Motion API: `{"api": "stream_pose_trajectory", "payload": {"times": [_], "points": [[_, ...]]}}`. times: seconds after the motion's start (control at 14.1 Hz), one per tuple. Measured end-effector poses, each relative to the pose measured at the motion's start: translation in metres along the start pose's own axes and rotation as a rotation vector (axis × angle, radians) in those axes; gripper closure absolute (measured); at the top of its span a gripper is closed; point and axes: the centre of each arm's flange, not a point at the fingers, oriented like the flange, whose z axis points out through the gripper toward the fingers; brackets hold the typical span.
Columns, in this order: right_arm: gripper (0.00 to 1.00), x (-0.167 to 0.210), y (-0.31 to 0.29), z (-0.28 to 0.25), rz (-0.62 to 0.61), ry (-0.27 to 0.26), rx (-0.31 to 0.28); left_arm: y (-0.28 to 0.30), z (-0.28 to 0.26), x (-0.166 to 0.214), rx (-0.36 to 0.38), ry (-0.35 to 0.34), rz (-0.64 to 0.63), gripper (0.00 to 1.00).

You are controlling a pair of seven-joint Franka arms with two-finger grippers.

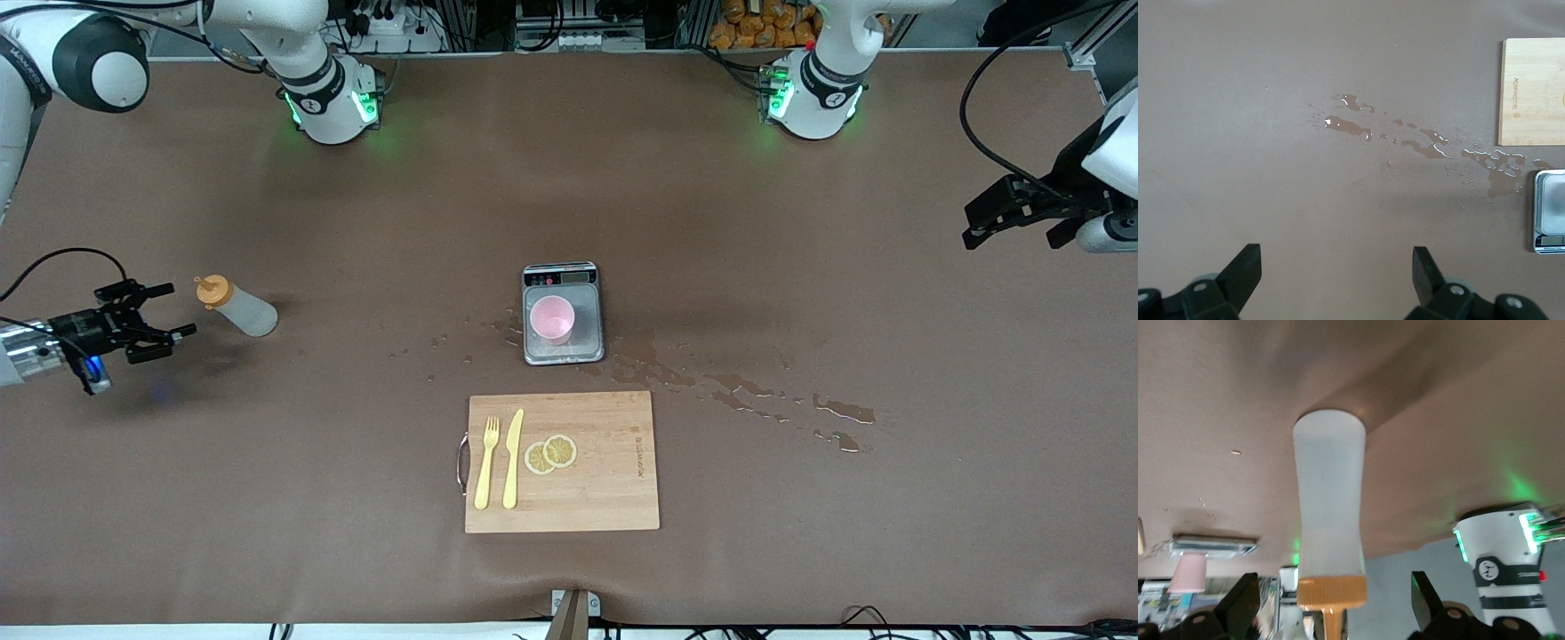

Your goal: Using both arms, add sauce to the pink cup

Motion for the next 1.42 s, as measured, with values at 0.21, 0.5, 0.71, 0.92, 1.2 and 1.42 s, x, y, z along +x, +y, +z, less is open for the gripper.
{"api": "stream_pose_trajectory", "payload": {"times": [0.21, 0.5, 0.71, 0.92, 1.2, 1.42], "points": [[0.0, -0.05, -0.036, -0.02, -0.038, 0.124, -0.089, 0.0, 0.0, 0.0, 0.0, 0.0, -0.001, 0.0], [0.0, -0.132, -0.095, -0.029, -0.179, 0.28, -0.2, -0.01, 0.0, 0.001, 0.001, -0.001, -0.019, 0.0], [0.0, -0.194, -0.108, -0.048, -0.316, 0.381, -0.228, -0.02, 0.001, 0.001, 0.003, -0.004, -0.037, 0.0], [0.0, -0.261, -0.115, -0.056, -0.361, 0.491, -0.276, -0.013, 0.001, 0.001, 0.002, -0.004, -0.025, 0.0], [0.0, -0.337, -0.116, -0.038, -0.445, 0.642, -0.303, -0.013, 0.001, 0.001, 0.002, -0.004, -0.024, 0.0], [0.0, -0.383, -0.114, -0.006, -0.525, 0.747, -0.339, -0.014, 0.001, 0.001, 0.002, -0.004, -0.026, 0.0]]}}
